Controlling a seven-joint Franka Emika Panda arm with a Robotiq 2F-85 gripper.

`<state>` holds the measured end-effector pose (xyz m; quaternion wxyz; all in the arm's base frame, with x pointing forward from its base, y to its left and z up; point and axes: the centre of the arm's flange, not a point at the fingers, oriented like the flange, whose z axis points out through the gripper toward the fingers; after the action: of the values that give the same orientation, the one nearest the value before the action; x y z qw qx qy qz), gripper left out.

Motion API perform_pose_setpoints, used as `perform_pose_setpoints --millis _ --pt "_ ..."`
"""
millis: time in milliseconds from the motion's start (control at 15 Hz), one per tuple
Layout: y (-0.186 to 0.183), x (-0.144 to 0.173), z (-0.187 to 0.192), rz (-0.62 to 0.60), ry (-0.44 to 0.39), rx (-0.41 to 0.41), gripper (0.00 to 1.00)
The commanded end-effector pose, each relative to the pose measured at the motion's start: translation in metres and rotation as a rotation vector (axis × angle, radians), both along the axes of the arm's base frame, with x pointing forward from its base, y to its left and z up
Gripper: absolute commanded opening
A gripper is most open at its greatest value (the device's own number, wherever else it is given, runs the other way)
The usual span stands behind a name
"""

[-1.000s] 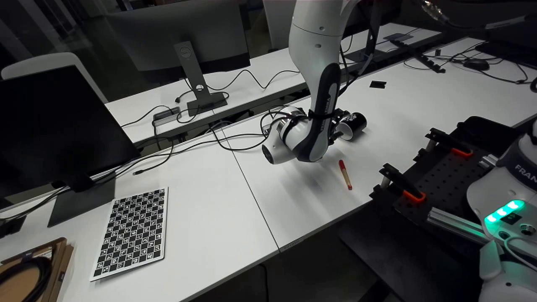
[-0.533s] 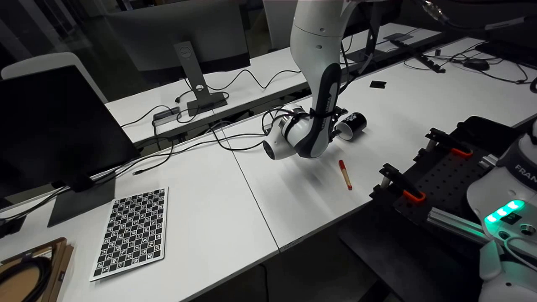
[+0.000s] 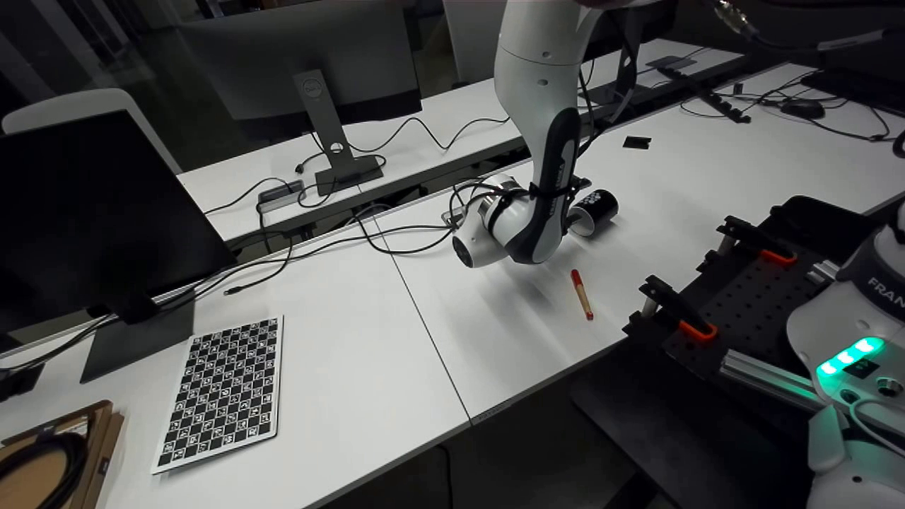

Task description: Lift the cup

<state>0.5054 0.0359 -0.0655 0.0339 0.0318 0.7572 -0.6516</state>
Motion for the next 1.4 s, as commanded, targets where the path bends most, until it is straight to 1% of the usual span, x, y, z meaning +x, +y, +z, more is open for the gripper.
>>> perform_pose_setpoints --millis 0,267,800,867,933,1000,1067,1133,1200,1333 --pt "-0.005 0.006 -0.011 0.016 0.033 0.002 1.00" --pt "-0.012 0.005 -0.016 0.014 0.045 -0.011 1.00" --pt "-0.033 0.010 -0.017 -0.006 0.051 -0.085 1.00" --pt "-0.035 0.010 -0.018 -0.007 0.055 -0.091 0.91" --pt "-0.035 0.010 -0.019 -0.006 0.059 -0.094 0.72" --pt "-0.035 0.009 -0.020 -0.005 0.064 -0.095 0.66" --pt "-0.035 0.009 -0.022 -0.005 0.068 -0.096 0.56" --pt "-0.035 0.008 -0.023 -0.005 0.073 -0.098 0.49" --pt "-0.035 0.007 -0.023 -0.005 0.075 -0.100 0.41" --pt "-0.035 0.006 -0.024 -0.009 0.079 -0.107 0.27"
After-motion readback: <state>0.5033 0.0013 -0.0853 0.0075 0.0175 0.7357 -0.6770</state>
